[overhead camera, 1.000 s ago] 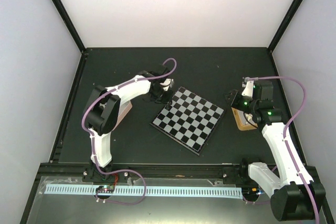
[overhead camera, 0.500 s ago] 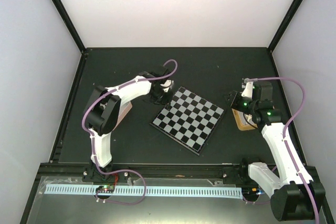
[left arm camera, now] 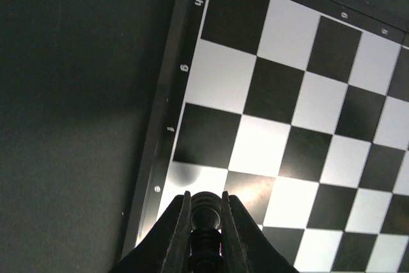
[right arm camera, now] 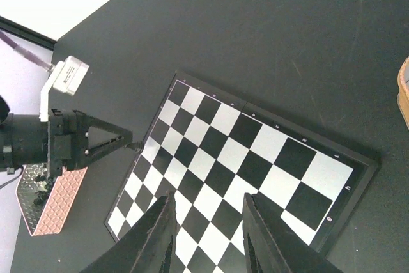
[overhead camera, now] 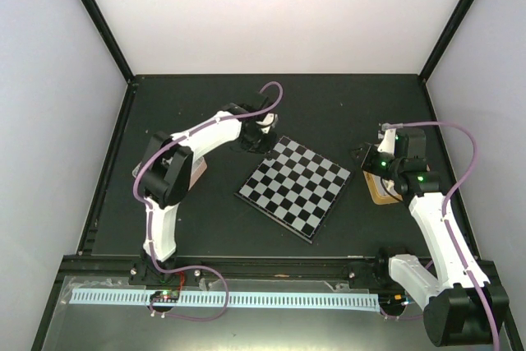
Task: Set up the chess pieces on the board
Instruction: Place the chess piece on the chessboard.
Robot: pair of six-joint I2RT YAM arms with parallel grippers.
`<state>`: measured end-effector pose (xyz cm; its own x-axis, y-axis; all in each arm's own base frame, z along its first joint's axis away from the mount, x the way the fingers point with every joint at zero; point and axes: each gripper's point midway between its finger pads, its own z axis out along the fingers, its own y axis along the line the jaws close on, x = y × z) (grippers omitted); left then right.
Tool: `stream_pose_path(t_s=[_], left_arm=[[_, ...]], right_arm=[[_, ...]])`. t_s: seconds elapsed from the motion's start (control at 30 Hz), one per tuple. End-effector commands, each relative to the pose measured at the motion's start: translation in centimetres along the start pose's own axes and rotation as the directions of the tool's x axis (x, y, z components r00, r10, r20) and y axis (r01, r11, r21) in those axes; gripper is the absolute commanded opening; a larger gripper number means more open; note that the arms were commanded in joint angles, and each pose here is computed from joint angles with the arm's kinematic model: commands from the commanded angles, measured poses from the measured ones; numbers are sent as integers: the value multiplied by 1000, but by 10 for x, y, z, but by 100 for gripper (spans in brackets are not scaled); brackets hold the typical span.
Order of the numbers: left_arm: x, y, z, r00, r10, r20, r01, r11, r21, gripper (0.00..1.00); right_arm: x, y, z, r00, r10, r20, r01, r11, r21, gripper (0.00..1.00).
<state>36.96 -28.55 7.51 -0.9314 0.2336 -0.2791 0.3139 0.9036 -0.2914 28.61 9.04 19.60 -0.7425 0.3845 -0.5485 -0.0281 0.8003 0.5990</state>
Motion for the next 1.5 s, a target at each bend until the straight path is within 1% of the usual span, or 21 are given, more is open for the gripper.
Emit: stream_pose_path(t_s=[0.0, 0.33, 0.57, 0.7, 1.07, 1.27, 1.47], left_arm=[[-4, 1, 13, 999, 24, -26, -25, 999, -40, 12], [1, 8, 21, 998, 14, -61, -18, 997, -79, 14], [4, 2, 16, 998, 21, -67, -25, 998, -59, 15], [5, -5, 16, 997, 26, -73, -28, 999, -25, 17], [3, -8, 11, 997, 28, -65, -29, 999, -14, 29], [-3, -16, 1, 999, 34, -39, -34, 999, 16, 36], [-13, -17, -18, 999, 34, 12, -34, 999, 16, 41]], right_arm=[[-2, 1, 0, 1000, -22, 19, 22, 1000, -5, 30], [-3, 0, 2, 1000, -22, 19, 22, 1000, -2, 30], [-3, 1, 2, 1000, -22, 17, 22, 1000, -4, 31], [-3, 0, 2, 1000, -22, 15, 22, 1000, -3, 31], [-3, 1, 1, 1000, -22, 18, 22, 1000, -6, 33], [-2, 2, 1, 1000, -22, 17, 23, 1000, -7, 34], [-3, 2, 0, 1000, -24, 20, 24, 1000, -8, 34]])
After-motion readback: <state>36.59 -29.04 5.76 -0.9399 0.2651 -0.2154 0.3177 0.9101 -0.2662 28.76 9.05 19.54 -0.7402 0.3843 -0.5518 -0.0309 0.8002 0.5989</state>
